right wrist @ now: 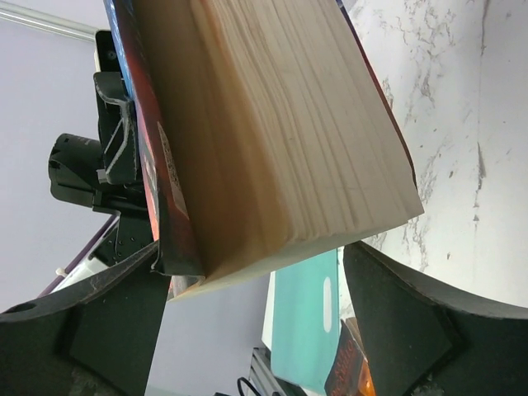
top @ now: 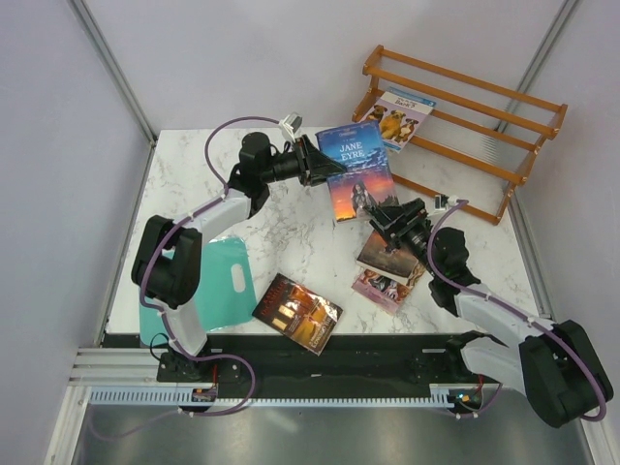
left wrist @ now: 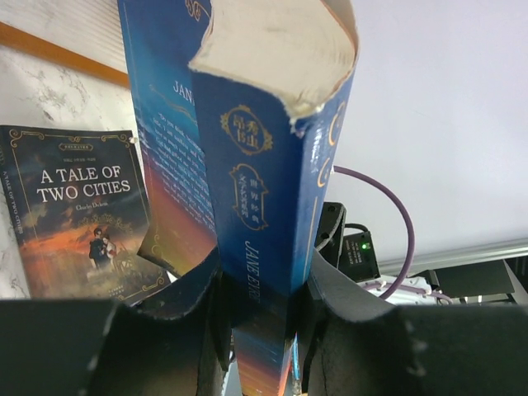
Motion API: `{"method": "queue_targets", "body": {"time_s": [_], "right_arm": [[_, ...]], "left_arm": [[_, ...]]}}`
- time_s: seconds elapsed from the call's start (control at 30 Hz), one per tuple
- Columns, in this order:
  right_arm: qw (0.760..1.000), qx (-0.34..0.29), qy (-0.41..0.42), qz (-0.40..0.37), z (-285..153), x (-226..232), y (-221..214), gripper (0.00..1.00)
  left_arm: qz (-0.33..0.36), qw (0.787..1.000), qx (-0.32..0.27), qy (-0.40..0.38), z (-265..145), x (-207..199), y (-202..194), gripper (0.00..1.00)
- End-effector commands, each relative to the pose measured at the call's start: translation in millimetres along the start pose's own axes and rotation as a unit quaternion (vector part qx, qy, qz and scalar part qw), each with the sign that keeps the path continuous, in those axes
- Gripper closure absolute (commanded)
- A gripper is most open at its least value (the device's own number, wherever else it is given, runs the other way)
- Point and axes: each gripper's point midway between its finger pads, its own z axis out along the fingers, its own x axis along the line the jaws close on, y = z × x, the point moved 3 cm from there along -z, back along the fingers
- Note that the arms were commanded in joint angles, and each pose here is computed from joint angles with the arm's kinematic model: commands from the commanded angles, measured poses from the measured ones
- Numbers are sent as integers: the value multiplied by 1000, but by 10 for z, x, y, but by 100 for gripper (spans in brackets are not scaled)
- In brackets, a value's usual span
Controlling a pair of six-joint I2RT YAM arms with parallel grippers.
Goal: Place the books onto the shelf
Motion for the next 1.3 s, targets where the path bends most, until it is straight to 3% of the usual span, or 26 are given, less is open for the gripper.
{"method": "queue_targets", "body": {"time_s": [0.0,0.67,1.07,1.27], "right_arm": [[998,-9,54,18,33,231,0,10],[992,22,110,55,94,613,-295,5],[995,-65,72,33,202,494,-31,5],[993,-106,50,32,101,473,150,12]], "left_arm": [[57,995,-5,-81,-9,-575,59,98],[75,996,10,-57,219,-466,259,98],[59,996,36,-62,157,-507,-107,98],[48,997,38,-41,23,-356,-310,98]]}}
